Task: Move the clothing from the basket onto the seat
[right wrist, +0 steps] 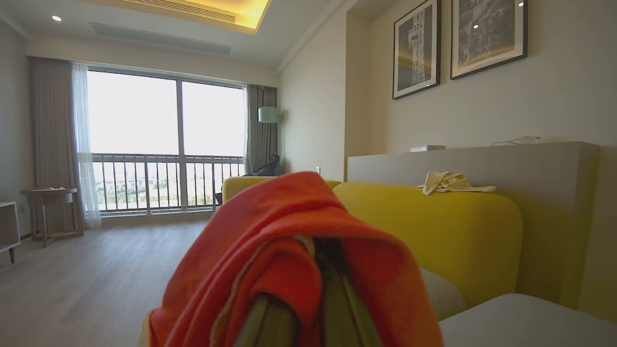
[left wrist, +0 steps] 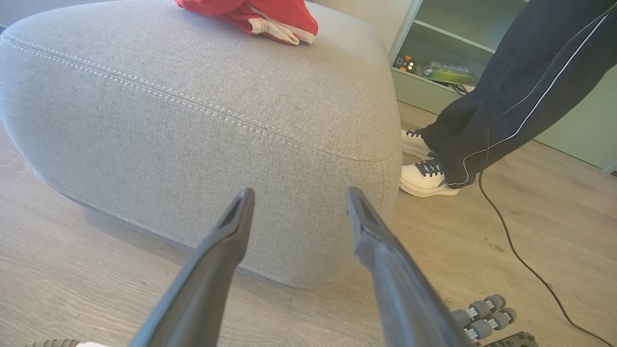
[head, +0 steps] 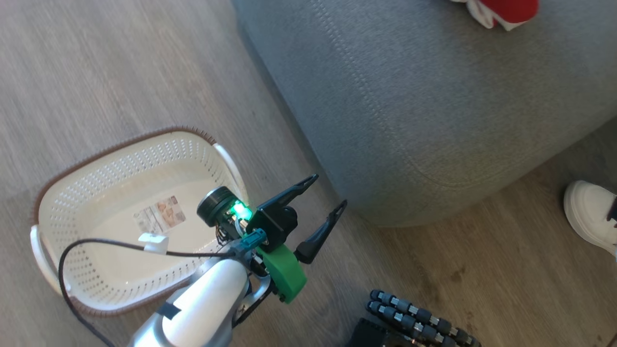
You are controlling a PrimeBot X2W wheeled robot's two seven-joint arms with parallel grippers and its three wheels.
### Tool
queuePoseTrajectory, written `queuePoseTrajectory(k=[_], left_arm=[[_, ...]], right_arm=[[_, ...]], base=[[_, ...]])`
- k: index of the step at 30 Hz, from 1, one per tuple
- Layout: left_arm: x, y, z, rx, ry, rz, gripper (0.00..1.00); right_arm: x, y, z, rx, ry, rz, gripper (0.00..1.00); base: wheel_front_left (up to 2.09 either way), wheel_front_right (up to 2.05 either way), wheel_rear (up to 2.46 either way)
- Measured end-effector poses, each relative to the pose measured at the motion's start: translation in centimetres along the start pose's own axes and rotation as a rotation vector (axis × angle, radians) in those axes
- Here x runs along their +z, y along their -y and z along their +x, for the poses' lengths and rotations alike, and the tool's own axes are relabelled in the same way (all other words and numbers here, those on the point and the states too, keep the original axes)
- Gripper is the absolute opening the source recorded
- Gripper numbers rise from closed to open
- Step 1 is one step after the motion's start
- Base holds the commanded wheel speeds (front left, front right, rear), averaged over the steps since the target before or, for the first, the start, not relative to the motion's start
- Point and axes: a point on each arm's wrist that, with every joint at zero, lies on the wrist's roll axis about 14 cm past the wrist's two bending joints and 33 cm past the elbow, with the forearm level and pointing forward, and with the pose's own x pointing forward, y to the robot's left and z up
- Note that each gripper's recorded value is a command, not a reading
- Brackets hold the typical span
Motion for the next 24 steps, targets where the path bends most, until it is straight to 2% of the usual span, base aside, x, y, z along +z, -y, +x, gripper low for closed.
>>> queuePoseTrajectory(k=[6,12,16,21,24], left_arm=[[-0.9,-1.5,-0.5,0.023,-0.008,-0.007,1.00],[-2.4,-3.4,-1.4,0.059,-0.028,-0.028,1.00],[-3.7,-4.4,-2.2,0.082,-0.048,-0.044,1.00],[-4.5,-5.3,-2.7,0.107,-0.052,-0.064,1.00],[-4.8,-6.1,-3.0,0.130,-0.049,-0.072,1.00]], right_arm=[[-5.4,2.8,0.9,-0.074,-0.164,-0.096,0.00],[-15.1,4.3,-2.6,-0.135,-0.472,-0.141,0.00],[-18.5,4.5,-3.9,-0.173,-0.580,-0.128,0.00],[-19.9,3.0,-2.5,-0.158,-0.589,-0.121,0.00],[-17.8,3.0,0.4,-0.175,-0.468,-0.095,0.00]], base=[[0.00,0.00,0.00],[0.00,0.00,0.00],[0.00,0.00,0.00],[0.00,0.00,0.00],[0.00,0.00,0.00]])
